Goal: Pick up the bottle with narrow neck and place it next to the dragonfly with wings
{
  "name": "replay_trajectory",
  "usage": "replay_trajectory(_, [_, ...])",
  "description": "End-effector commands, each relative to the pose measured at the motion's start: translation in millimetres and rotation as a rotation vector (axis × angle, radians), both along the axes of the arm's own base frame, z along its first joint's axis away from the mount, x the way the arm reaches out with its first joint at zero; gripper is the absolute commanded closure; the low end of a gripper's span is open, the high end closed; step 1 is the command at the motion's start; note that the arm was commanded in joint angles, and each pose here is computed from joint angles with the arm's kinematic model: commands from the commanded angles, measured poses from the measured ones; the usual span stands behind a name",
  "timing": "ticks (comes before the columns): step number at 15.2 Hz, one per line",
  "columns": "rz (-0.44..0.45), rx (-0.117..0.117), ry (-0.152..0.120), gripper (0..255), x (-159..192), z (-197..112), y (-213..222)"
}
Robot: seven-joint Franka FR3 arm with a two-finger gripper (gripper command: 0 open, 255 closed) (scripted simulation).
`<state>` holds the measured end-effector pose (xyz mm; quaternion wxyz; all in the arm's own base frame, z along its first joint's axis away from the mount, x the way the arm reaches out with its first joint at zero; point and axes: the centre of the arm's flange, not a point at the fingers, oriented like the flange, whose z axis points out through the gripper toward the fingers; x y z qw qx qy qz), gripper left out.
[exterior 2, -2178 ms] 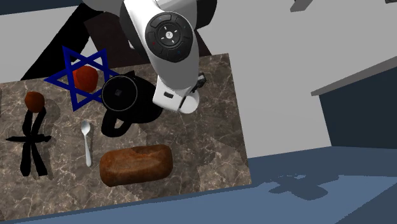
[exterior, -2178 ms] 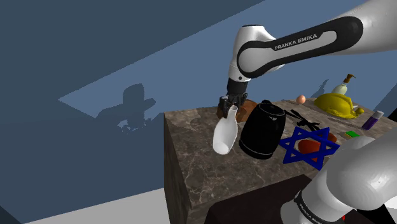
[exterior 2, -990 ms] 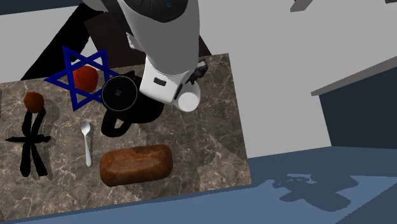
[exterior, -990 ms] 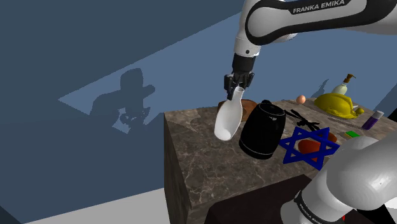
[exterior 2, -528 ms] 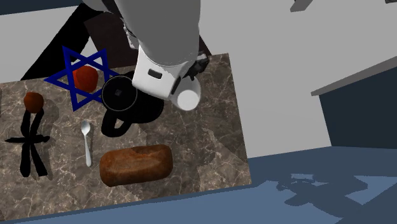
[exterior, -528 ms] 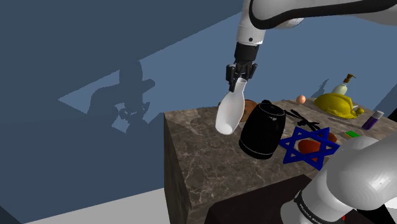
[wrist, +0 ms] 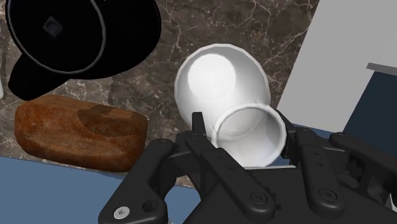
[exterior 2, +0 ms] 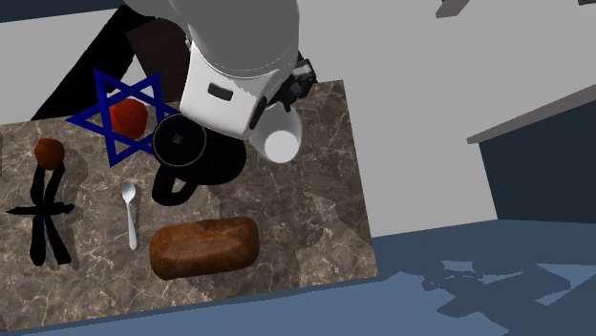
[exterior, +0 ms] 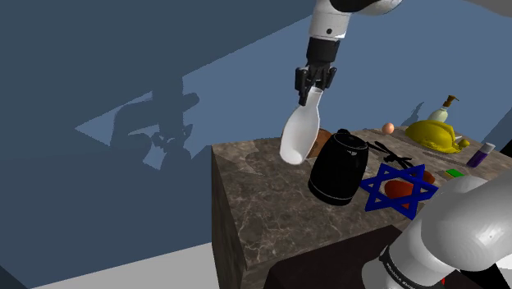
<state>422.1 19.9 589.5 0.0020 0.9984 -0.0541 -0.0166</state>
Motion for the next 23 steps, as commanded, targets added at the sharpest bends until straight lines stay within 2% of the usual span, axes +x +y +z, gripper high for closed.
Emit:
replay_trajectory(1, [0.000,0.000,0.000,255,-0.5,10.7,-0.9])
replay_trajectory(23, [0.000,0.000,0.000,255,-0.5,126.8,-0.9])
